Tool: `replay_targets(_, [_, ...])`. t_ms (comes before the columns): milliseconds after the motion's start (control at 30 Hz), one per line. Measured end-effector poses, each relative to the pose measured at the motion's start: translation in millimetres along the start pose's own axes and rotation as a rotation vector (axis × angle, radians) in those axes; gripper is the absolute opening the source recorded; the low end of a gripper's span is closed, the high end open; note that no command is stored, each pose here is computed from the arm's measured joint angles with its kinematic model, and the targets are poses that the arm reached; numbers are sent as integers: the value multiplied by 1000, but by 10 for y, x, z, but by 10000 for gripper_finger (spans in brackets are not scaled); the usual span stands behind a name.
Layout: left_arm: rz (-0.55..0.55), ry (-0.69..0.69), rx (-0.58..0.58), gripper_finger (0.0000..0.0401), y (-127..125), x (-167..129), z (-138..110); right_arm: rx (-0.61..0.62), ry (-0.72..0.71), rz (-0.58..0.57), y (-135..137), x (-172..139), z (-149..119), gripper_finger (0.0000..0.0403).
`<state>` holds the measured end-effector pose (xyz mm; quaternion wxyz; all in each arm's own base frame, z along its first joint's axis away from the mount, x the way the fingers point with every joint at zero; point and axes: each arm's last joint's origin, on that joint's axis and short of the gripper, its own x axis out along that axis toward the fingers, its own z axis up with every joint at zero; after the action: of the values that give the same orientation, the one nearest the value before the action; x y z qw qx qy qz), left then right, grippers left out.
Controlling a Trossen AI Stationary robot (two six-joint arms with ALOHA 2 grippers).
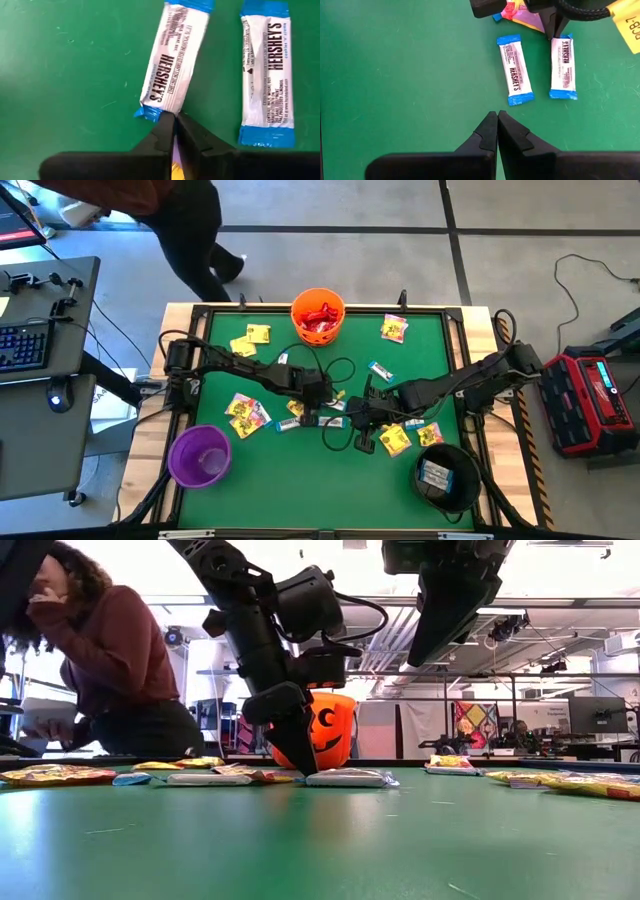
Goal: Sort candy by brand, put in halloween buckets
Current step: Put the white chocolate bar into the black bucket
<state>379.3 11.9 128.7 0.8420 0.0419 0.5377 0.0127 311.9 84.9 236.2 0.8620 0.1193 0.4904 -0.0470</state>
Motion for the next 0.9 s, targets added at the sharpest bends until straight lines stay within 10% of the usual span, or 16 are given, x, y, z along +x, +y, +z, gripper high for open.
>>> replay_targets(533, [-131, 7, -117, 0, 33, -79, -11, -25, -39, -83, 40, -10, -29, 10])
replay_targets(900, [-241, -88, -249, 0, 205, -359, 75, -42, -91, -197, 82, -27, -70, 141])
